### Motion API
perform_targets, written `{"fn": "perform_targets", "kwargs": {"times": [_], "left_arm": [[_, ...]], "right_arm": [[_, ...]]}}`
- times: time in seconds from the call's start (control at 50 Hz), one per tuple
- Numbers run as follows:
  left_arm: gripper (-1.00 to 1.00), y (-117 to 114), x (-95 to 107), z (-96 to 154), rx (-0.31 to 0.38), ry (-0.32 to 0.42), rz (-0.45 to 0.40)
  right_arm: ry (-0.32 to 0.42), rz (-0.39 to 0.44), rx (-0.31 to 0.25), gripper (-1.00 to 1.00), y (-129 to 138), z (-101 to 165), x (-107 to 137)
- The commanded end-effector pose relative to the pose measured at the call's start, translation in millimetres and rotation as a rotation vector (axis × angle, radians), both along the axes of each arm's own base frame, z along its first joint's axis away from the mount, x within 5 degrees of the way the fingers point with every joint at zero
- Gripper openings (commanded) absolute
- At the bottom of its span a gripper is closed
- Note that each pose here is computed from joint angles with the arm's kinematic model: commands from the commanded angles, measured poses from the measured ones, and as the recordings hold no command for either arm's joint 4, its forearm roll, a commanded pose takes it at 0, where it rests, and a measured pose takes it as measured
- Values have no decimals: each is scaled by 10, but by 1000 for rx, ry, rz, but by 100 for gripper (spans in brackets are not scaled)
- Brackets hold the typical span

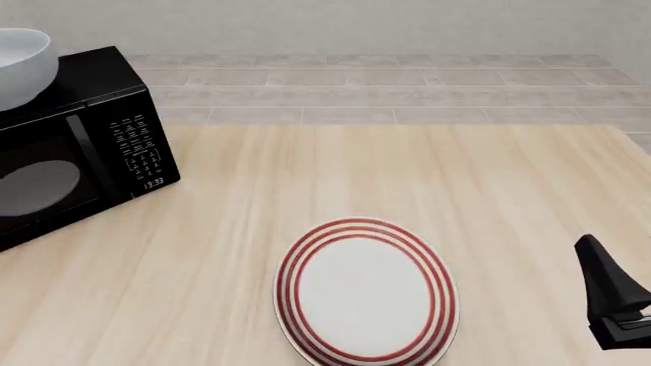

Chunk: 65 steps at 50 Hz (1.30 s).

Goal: Pick up the white bowl and put it on the plate.

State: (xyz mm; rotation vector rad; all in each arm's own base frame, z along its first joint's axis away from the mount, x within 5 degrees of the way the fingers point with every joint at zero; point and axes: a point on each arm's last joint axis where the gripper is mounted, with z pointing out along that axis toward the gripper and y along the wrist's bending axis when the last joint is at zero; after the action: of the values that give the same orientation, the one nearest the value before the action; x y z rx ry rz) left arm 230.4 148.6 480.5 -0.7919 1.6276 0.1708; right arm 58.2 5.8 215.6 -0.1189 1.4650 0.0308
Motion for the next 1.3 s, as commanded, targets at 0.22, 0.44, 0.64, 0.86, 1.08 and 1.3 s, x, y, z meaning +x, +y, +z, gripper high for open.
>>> {"fn": "perform_targets", "kwargs": {"times": [0.22, 0.44, 0.64, 0.86, 1.08, 1.3], "left_arm": [[100, 498, 234, -142, -29, 83, 84], [100, 604, 423, -387, -64, 117, 76], [100, 665, 592, -610, -73, 152, 57], [100, 686, 744, -828, -75, 190, 31], [100, 637, 892, -966, -79, 210, -4], [100, 660, 974, -1101, -74, 233, -17]], "right_arm": [[-6, 15, -4, 100, 10, 8, 3], [-4, 6, -6, 100, 5, 7, 8], [-12, 11, -2, 100, 8, 13, 9], [-7, 21, 12, 100, 18, 25, 50], [-2, 25, 7, 100, 24, 30, 82], [0, 24, 12, 100, 26, 36, 104]]}}
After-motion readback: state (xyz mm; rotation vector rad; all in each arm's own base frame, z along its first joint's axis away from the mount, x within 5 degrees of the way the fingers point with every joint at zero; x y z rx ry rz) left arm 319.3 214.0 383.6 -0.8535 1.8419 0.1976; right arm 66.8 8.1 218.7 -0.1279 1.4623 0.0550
